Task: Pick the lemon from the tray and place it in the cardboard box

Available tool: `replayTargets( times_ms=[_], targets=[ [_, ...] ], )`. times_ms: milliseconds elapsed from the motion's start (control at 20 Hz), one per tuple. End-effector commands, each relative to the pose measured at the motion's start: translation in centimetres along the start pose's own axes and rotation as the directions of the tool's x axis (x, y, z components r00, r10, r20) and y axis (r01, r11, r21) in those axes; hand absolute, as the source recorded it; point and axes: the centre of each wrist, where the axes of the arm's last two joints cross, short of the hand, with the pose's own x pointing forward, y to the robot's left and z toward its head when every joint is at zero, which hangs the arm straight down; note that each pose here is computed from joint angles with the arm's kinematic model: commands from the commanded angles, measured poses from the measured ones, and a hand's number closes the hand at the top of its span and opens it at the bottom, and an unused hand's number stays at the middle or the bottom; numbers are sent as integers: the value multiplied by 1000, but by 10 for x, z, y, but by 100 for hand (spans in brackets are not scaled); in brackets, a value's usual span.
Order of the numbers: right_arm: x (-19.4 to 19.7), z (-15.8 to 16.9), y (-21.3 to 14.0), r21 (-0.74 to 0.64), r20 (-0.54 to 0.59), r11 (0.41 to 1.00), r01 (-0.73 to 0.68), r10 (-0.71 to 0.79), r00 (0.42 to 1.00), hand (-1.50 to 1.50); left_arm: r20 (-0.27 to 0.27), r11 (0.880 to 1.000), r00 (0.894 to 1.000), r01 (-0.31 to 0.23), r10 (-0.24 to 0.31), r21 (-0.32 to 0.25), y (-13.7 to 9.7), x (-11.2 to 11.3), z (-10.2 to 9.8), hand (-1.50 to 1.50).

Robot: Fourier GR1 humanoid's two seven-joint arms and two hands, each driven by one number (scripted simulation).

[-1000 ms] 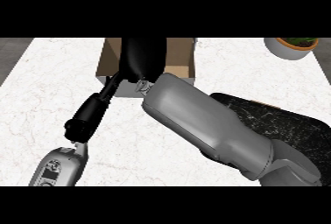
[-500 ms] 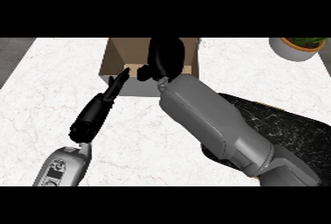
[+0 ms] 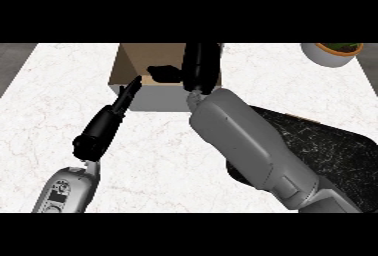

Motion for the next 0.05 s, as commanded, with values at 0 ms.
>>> replayTargets(
  times_ms=[0],
  targets=[
    [-6, 10, -10, -98, -11, 976, 193, -195, 981, -150, -79, 999, 996, -33, 32, -8, -7, -9, 12, 0]
  ],
)
